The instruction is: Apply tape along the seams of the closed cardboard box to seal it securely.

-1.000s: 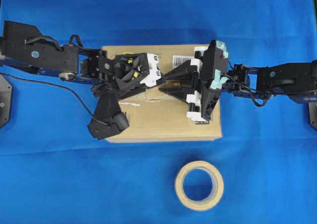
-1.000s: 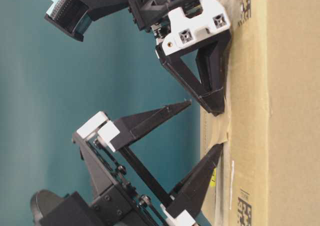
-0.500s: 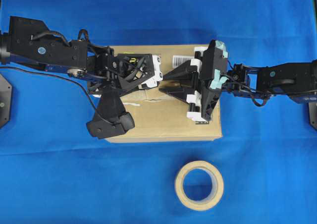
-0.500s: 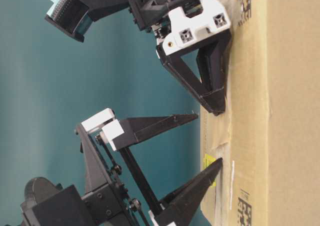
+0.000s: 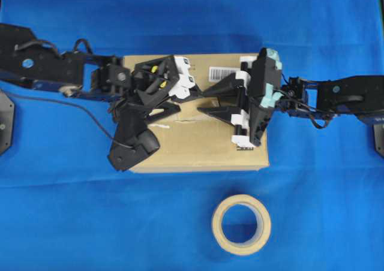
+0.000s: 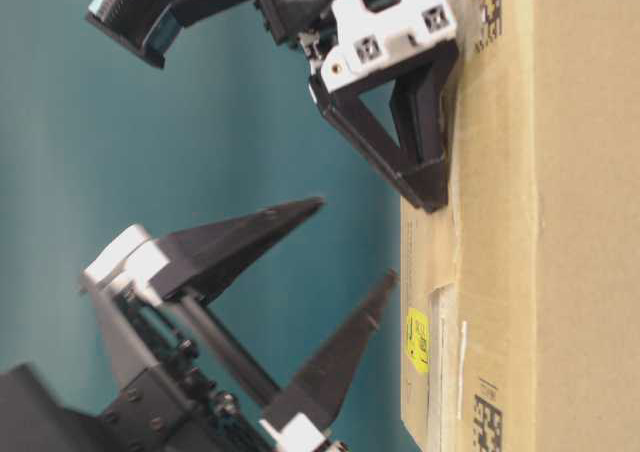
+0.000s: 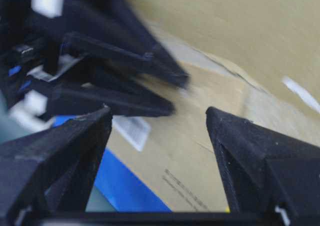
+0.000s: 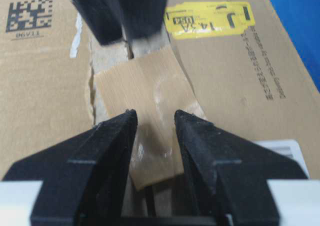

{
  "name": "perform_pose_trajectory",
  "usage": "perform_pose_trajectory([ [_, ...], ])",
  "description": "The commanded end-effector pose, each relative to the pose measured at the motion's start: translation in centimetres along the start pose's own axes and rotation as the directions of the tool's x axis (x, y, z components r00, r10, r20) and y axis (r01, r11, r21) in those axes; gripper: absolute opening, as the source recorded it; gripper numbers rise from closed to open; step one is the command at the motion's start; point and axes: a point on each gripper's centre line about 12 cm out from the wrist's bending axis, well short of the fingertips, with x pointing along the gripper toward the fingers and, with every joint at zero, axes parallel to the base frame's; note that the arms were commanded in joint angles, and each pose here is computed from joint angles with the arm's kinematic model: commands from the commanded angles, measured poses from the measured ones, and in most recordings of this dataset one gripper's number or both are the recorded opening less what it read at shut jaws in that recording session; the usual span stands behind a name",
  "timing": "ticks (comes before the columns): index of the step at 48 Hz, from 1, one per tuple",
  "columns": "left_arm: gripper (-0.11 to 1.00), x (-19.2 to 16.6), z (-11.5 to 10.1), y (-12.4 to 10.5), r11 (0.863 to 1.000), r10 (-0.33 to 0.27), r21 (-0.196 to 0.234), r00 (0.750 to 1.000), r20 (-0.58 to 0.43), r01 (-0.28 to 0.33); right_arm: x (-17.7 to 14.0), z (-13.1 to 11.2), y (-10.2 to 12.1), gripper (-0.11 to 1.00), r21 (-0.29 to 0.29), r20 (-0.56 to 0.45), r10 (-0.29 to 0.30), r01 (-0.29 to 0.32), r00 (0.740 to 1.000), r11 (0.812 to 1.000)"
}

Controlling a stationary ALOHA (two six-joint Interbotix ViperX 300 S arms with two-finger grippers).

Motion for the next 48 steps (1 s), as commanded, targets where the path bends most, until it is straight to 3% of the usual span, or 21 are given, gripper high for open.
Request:
perform_pose_trajectory([
  [1, 0.72, -1.5, 0.7, 1.2, 0.989, 0.121, -0.088, 0.992, 0.043, -0.117, -0.8, 0.7, 0.3, 0.4, 0.003, 0.02, 0.011, -0.011, 1.0, 1.0],
  [5, 0.72, -1.8, 0.8, 1.1, 0.963, 0.183, -0.215, 0.981, 0.064, -0.165, -1.2, 1.0, 0.4, 0.4, 0.002, 0.032, 0.014, -0.014, 0.999, 1.0],
  [6, 0.72, -1.8, 0.8, 1.0, 0.947, 0.202, -0.268, 0.977, 0.071, -0.177, -1.3, 1.2, 0.4, 0.4, -0.001, 0.037, 0.016, -0.016, 0.999, 1.0],
  [10, 0.72, -2.1, 0.9, 1.0, 0.892, 0.246, -0.41, 0.965, 0.086, -0.191, -1.9, 2.1, 0.7, 0.4, -0.011, 0.067, 0.025, -0.024, 0.997, 1.0],
  [14, 0.71, -2.4, 1.0, 1.3, 0.81, 0.288, -0.556, 0.952, 0.098, -0.188, -2.7, 3.5, 0.7, 0.39, -0.015, 0.116, 0.029, -0.027, 0.993, 1.0],
  [16, 0.71, -2.3, 0.9, 1.4, 0.762, 0.3, -0.623, 0.949, 0.1, -0.176, -3.2, 4.2, 0.6, 0.39, -0.011, 0.145, 0.028, -0.026, 0.989, 1.0],
  [19, 0.7, -2.2, 0.8, 1.4, 0.698, 0.312, -0.699, 0.945, 0.1, -0.157, -3.6, 5.0, -0.1, 0.34, -0.002, 0.185, 0.012, -0.011, 0.983, 1.0],
  [20, 0.69, -2.1, 0.8, 1.4, 0.666, 0.315, -0.732, 0.944, 0.101, -0.144, -3.7, 5.2, -0.2, 0.31, -0.002, 0.196, 0.008, -0.008, 0.98, 1.0],
  [23, 0.63, -1.9, 0.7, 1.1, 0.61, 0.313, -0.783, 0.945, 0.099, -0.119, -3.7, 5.6, -0.8, 0.19, 0.007, 0.22, -0.008, 0.007, 0.975, 1.0],
  [25, 0.54, -1.7, 0.5, 0.8, 0.581, 0.309, -0.806, 0.946, 0.096, -0.108, -3.5, 5.8, -1.1, 0.1, 0.009, 0.229, -0.016, 0.015, 0.973, 1.0],
  [28, 0.36, -1.5, 0.4, 0.3, 0.562, 0.307, -0.821, 0.947, 0.097, -0.098, -3.2, 5.9, -1.3, -0.01, 0.01, 0.226, -0.023, 0.021, 0.974, 1.0],
  [33, 0.09, -1.1, 0.3, -0.4, 0.56, 0.32, -0.823, 0.942, 0.104, -0.099, -2.3, 5.6, -1.4, -0.01, 0.003, 0.198, -0.026, 0.026, 0.98, 1.0],
  [35, 0.02, -1.0, 0.3, -0.4, 0.546, 0.335, -0.832, 0.936, 0.108, -0.1, -1.9, 5.5, -1.4, -0.01, 0.003, 0.183, -0.027, 0.027, 0.983, 1.0],
  [37, 0.0, -0.7, 0.3, -0.5, 0.539, 0.344, -0.836, 0.933, 0.11, -0.1, -1.4, 5.4, -1.3, -0.01, 0.001, 0.169, -0.027, 0.027, 0.985, 1.0],
  [48, 0.0, 1.7, -0.5, -1.5, 0.528, 0.322, -0.843, 0.943, 0.089, -0.1, 0.8, 4.3, -0.6, -0.01, -0.011, 0.106, -0.015, 0.017, 0.994, 1.0],
])
